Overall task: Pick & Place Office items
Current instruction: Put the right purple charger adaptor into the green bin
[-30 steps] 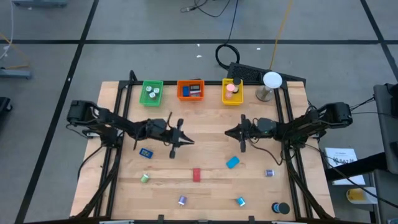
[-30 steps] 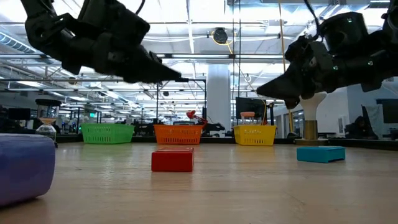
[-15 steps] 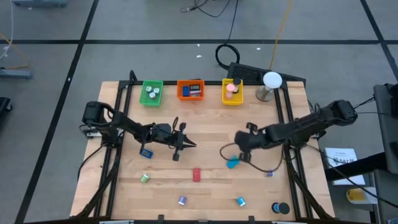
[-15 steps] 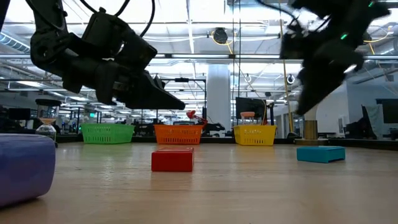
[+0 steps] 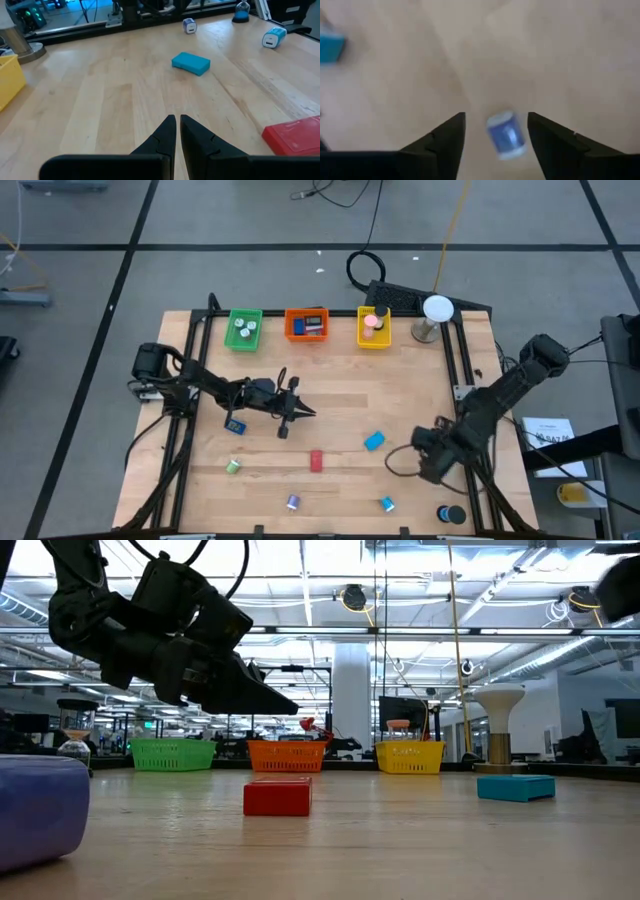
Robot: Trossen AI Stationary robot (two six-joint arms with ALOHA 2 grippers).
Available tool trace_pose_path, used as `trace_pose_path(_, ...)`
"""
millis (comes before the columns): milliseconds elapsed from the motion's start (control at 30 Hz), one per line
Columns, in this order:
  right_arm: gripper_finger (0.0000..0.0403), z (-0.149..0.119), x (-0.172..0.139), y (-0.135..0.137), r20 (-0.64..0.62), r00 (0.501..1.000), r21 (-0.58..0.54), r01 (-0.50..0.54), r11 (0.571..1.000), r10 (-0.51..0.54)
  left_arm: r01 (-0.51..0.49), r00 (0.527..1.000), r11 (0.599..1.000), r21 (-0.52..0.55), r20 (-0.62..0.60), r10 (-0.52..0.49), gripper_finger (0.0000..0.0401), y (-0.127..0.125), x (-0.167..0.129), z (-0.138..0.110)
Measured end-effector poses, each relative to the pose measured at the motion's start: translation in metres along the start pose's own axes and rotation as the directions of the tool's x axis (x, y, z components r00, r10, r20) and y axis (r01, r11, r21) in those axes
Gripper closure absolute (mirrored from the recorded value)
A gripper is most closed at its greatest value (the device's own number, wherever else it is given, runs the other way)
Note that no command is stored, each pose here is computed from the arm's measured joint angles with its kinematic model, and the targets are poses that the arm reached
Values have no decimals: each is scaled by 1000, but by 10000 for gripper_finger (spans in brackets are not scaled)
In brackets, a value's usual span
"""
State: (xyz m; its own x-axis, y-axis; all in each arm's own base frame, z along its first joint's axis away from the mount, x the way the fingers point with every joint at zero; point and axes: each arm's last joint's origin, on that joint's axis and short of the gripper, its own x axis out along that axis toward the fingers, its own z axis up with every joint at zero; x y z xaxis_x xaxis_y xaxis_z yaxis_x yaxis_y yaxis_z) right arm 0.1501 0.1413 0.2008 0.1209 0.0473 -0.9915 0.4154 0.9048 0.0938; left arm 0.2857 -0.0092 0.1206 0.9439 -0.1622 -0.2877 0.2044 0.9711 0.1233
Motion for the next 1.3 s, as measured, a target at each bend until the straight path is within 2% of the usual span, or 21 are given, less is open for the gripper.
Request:
trace_pose_path(167,163,-23,-1,4,14,999,-6,32,999,-32,1,1000,1000,-2,-5,-1,368,0,0,0)
trace_pose_path(333,156,-36,-2,1,82,992,-65,106,992,-101,3,1000,1000,-5,-15,-3,368,0,0,-1)
trace_pose_path(633,156,-40,23,-1,105,994,-75,30,997,-22,4,1000,1000,-6,-24,-4,368,0,0,-2)
trace_pose_path(767,157,-44,35,-9,46,998,-77,33,997,-29,4,1000,1000,-7,-24,-5,368,0,0,-2)
trace_pose_path(933,189,-47,42,-14,-5,999,-77,40,996,-40,4,1000,1000,-8,-24,-5,368,0,0,-2)
trace_pose_path(1167,274,-43,43,-14,2,1000,-92,27,995,-27,-48,998,998,-36,-34,46,368,1,0,-3)
trace_pose_path(1300,275,-31,43,-13,39,999,-90,9,996,-5,-88,995,995,-48,-44,86,368,4,0,-3)
